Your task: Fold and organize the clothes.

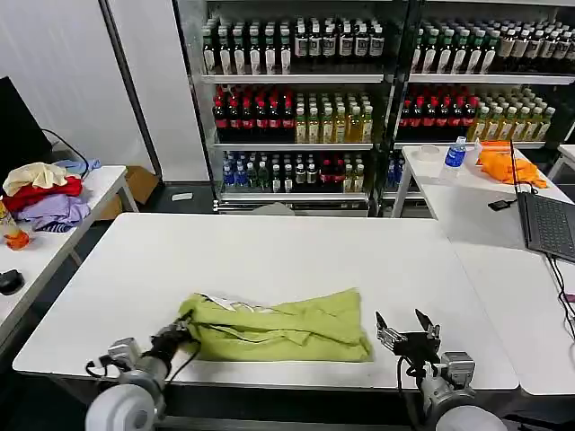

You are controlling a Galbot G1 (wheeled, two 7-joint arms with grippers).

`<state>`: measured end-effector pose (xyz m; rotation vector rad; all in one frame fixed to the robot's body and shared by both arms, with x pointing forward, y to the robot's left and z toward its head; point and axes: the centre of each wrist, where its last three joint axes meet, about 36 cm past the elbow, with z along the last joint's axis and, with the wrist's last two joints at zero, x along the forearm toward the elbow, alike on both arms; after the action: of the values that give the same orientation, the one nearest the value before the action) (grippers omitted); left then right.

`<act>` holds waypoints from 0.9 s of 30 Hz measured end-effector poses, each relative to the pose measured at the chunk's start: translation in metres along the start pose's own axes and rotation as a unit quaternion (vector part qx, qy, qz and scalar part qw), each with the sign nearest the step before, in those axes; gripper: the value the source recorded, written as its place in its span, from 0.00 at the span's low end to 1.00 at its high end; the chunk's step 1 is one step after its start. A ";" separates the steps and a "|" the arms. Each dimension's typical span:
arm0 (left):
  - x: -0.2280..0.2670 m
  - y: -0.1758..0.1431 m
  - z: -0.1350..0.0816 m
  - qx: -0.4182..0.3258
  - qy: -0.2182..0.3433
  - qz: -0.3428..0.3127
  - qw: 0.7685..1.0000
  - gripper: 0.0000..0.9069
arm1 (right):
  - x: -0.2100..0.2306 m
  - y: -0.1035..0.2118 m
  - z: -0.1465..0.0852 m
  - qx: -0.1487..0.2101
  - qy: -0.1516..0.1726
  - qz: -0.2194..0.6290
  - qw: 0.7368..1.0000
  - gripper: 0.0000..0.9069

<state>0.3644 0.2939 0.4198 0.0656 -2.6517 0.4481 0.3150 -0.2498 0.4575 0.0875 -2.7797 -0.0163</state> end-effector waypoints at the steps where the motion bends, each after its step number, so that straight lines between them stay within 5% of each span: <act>1: 0.000 0.005 -0.004 0.001 -0.003 -0.005 1.000 0.02 | 0.000 0.000 0.000 0.000 0.000 0.000 1.000 1.00; 7: 0.008 0.027 -0.034 0.013 -0.029 -0.021 0.999 0.02 | 0.001 -0.001 0.000 0.001 -0.001 0.000 1.000 1.00; 14: 0.019 0.016 -0.055 0.075 -0.035 0.039 0.996 0.02 | -0.003 0.000 0.004 0.001 0.005 -0.001 1.000 1.00; 27: 0.010 -0.039 -0.045 0.194 -0.008 0.157 0.968 0.02 | -0.010 0.000 0.011 0.005 0.015 -0.001 1.000 1.00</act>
<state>0.3794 0.2719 0.4737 -0.2342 -2.5575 1.0705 0.3201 -0.2493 0.4440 0.0928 -2.7492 -0.0017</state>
